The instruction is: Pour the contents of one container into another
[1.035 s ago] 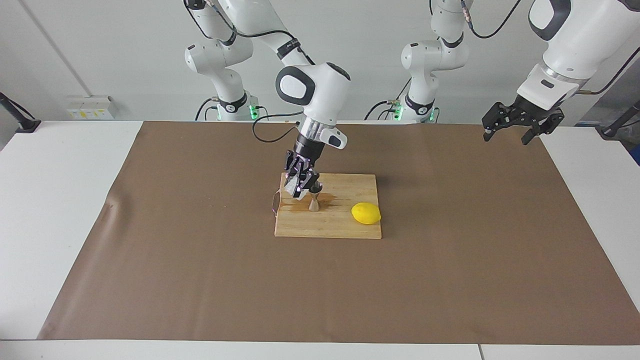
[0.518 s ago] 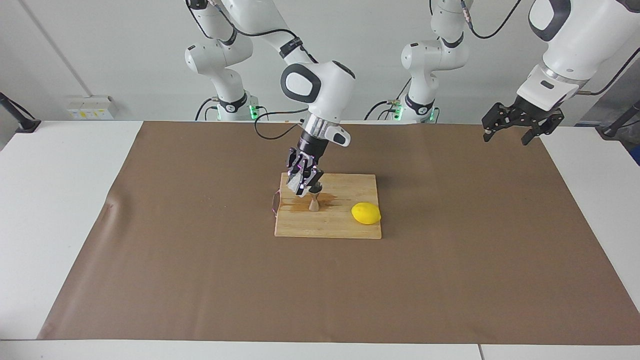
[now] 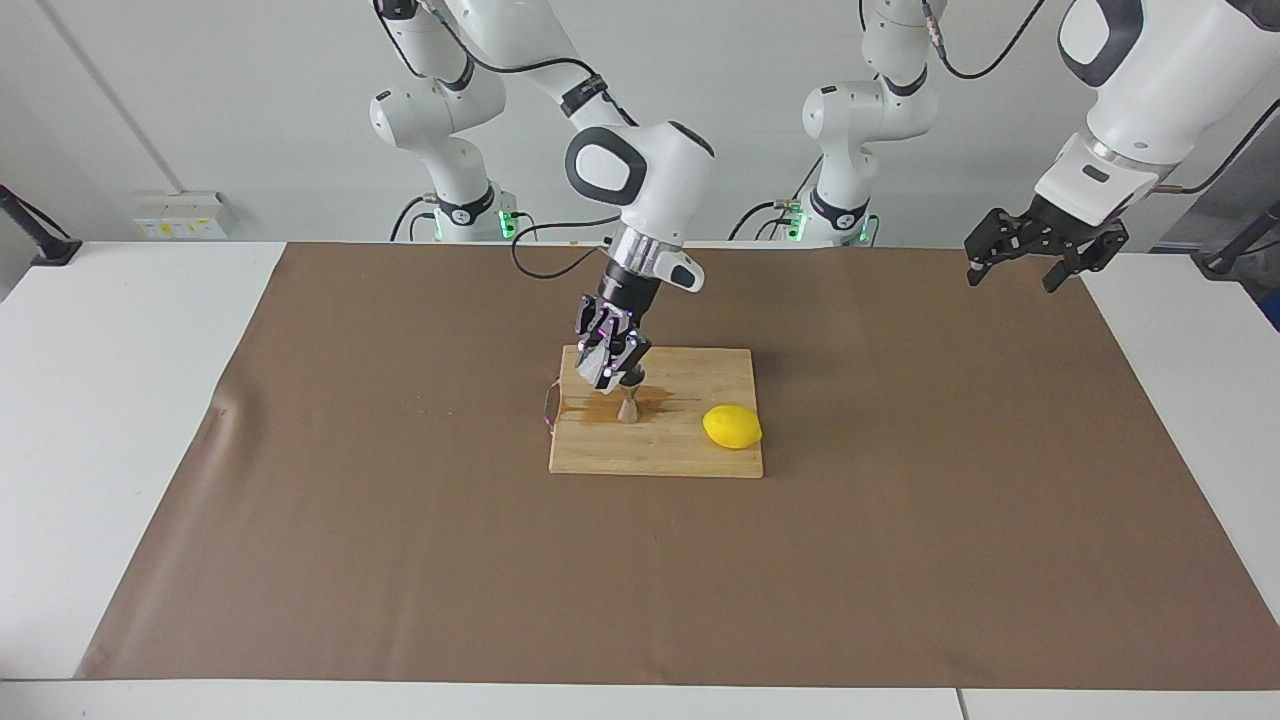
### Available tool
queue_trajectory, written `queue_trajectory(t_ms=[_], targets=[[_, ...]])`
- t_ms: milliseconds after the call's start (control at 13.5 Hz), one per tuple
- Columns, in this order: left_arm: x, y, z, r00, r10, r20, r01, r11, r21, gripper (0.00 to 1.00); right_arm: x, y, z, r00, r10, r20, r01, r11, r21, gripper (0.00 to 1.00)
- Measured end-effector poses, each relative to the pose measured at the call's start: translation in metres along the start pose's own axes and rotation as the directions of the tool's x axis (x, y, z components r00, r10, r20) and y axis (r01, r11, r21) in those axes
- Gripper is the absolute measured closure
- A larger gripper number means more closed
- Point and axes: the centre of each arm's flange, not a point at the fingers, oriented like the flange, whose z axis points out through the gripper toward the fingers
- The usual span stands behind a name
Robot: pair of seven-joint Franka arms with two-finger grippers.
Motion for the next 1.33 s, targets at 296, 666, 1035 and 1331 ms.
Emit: queue_trajectory(t_ms=[296, 666, 1035, 1331], targets=[[0.0, 0.0, 0.0, 1.0, 0.0, 0.001, 0.0, 1.0, 0.0, 0.0, 0.002, 0.0, 0.004, 1.0, -0.008, 0.012, 0.008, 1.0, -0.001, 0.53], [0.0, 0.0, 0.001, 1.0, 0.0, 0.001, 0.0, 1.0, 0.0, 0.0, -0.006, 0.003, 0.004, 0.999, 0.046, 0.005, -0.046, 0.999, 0.002, 0.53], [0.001, 0.0, 0.002, 1.0, 0.0, 0.004, 0.0, 1.0, -0.001, 0.0, -0.024, 0.013, -0.007, 0.986, 0.149, -0.073, -0.147, 0.989, 0.029, 0.53], [0.001, 0.0, 0.002, 1.0, 0.0, 0.005, 0.0, 1.0, -0.001, 0.0, -0.041, 0.018, -0.011, 0.963, 0.235, -0.135, -0.227, 0.971, 0.069, 0.53]])
